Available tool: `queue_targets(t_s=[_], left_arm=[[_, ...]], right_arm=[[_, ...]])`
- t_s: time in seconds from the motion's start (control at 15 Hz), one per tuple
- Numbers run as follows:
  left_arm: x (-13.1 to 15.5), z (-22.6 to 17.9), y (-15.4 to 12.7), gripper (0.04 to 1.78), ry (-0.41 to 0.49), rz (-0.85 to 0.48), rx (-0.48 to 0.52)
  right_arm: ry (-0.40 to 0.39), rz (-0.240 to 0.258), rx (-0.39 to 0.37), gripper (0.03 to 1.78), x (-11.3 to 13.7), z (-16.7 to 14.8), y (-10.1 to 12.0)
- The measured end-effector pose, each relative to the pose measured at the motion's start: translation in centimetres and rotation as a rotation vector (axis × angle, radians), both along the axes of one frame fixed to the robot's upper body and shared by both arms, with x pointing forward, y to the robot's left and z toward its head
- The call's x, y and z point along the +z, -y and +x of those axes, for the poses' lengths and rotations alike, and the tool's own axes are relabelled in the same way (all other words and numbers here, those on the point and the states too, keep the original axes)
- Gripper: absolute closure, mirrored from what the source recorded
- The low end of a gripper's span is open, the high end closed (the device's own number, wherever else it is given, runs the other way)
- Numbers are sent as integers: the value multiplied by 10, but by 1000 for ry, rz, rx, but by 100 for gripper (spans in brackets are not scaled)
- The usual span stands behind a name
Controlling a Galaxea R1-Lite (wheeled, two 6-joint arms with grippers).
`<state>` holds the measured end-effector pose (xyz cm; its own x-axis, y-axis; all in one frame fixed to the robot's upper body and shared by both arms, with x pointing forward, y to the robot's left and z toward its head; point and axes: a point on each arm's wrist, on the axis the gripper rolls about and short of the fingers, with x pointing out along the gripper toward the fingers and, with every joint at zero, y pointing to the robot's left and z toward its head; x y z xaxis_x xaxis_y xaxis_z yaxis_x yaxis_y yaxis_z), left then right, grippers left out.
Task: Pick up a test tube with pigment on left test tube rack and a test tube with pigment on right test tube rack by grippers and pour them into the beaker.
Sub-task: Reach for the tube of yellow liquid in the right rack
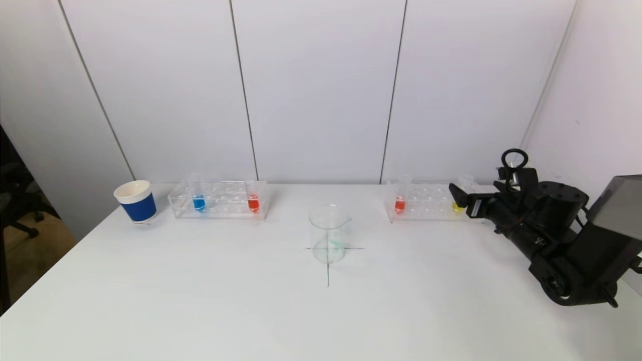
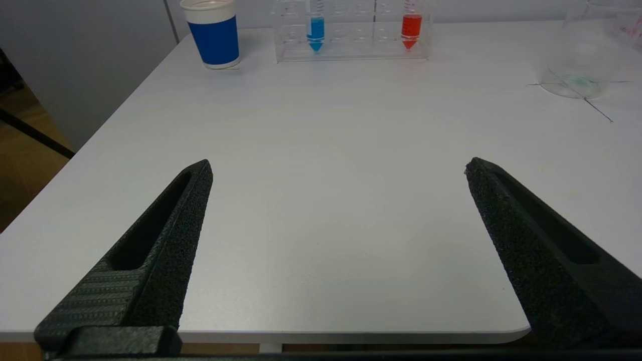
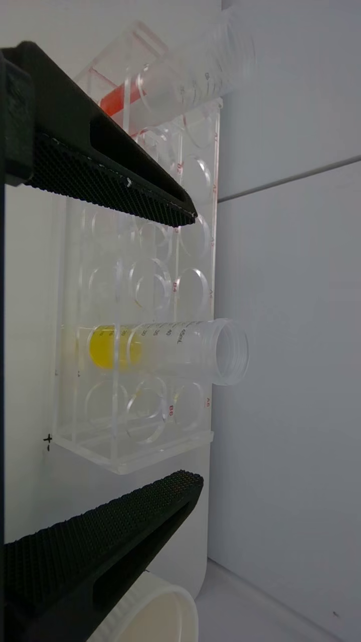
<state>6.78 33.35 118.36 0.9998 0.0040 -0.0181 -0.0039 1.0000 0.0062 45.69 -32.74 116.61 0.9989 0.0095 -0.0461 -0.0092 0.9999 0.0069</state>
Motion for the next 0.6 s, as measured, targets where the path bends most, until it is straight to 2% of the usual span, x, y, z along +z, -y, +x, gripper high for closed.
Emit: queue_targets(t_s=[0.6], left_arm=[[0, 0, 0, 6, 0, 0, 0]], right_arm=[[28, -1, -10, 4, -6, 21, 0]])
